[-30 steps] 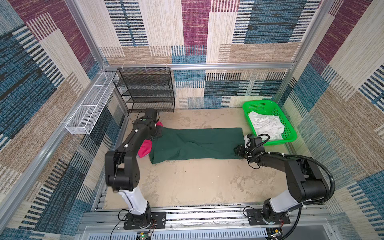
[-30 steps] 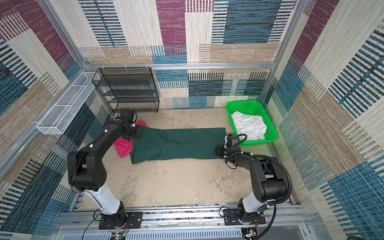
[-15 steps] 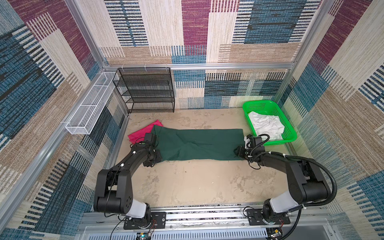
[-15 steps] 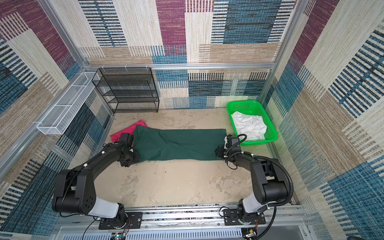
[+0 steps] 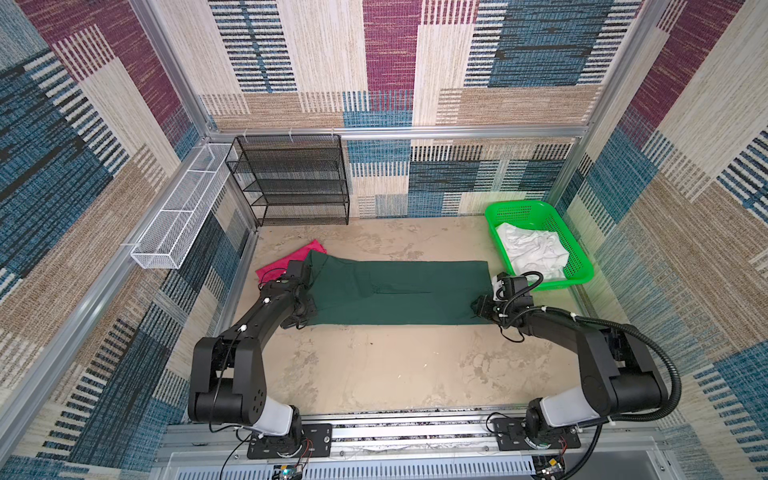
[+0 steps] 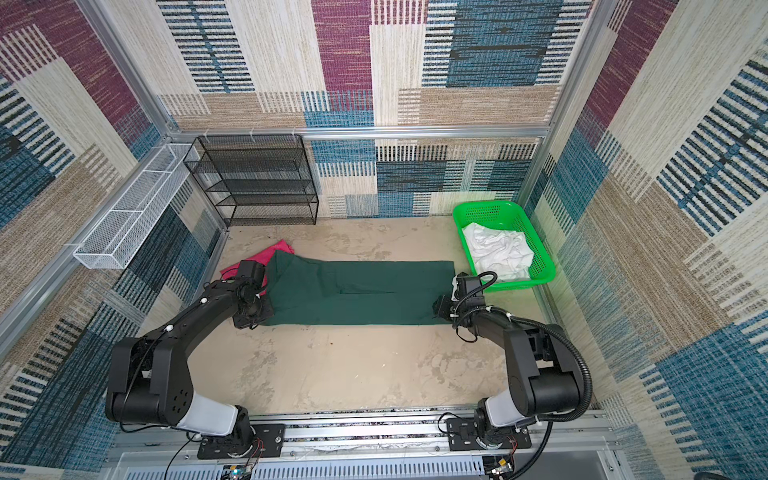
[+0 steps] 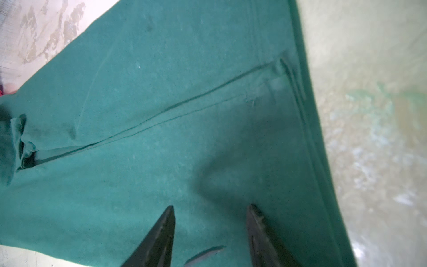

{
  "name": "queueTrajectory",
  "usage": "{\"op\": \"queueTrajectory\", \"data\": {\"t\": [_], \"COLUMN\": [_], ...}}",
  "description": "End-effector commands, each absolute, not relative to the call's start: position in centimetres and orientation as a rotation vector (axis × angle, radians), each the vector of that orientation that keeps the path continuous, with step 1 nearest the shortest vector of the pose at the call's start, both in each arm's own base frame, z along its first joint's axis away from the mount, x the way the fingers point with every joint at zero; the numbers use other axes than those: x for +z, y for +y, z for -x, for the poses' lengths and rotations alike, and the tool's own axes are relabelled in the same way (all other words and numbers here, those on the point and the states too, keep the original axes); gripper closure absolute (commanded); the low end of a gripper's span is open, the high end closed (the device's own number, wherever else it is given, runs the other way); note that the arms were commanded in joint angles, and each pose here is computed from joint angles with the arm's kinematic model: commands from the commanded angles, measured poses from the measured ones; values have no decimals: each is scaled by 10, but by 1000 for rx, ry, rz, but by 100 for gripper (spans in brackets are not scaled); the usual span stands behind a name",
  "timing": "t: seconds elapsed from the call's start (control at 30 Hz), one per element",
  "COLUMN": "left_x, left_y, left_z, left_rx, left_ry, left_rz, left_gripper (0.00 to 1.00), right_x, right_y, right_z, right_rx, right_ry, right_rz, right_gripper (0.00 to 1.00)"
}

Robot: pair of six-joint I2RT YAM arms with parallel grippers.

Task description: Fold and stack the t-shirts

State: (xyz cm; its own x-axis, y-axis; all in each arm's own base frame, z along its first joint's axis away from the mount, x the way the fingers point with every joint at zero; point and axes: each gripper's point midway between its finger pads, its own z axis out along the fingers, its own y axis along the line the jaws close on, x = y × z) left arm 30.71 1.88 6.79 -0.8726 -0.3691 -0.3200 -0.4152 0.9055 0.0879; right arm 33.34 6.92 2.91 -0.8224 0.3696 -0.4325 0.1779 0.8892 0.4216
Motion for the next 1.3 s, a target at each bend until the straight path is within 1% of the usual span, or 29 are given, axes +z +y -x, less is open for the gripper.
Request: {"op": "queueTrajectory", "data": {"t": [0.0,0.07,0.1,0.13,0.2,0.23,0.33,0.4,0.47,0.6,0.7,0.83,0.93,1.07,1.2,1.27], "left_x": [62,59,58,58,59,61,80,99,118,137,139,124,106,98,85,74], "left_y": [26,22,21,20,20,22,29,28,19,-32,-69,-109,-132,-168,-187,-189], "left_z": [-293,-289,-287,-284,-279,-277,-280,-289,-302,-340,-372,-408,-424,-435,-443,-448], "left_rx": [294,261,250,245,240,252,287,261,186,-125,-229,-264,-248,-273,-169,-82], "left_ry": [2828,2843,2851,2857,2852,2844,2774,2709,2654,2571,2558,2608,2661,2668,2711,2746], "left_rz": [609,616,619,622,628,634,638,624,590,478,390,276,235,151,101,82], "left_gripper": [100,100,98,93,76,71,65,63,62,61,62,64,66,64,65,65], "right_x": [-4,1,4,9,19,25,45,63,81,99,102,102,89,74,65,63], "right_y": [49,53,52,52,51,50,50,50,50,72,101,126,126,126,127,128], "right_z": [-271,-268,-267,-267,-269,-270,-279,-288,-300,-331,-361,-394,-408,-410,-404,-400], "right_rx": [338,374,374,371,373,371,377,358,345,450,555,657,630,617,631,638], "right_ry": [2775,2764,2758,2748,2716,2705,2672,2650,2620,2573,2550,2518,2531,2567,2580,2584], "right_rz": [-549,-549,-554,-559,-563,-565,-544,-526,-501,-406,-298,-227,-219,-204,-205,-202], "right_gripper": [47,47,47,47,47,46,45,45,44,43,43,43,43,43,43,43]}}
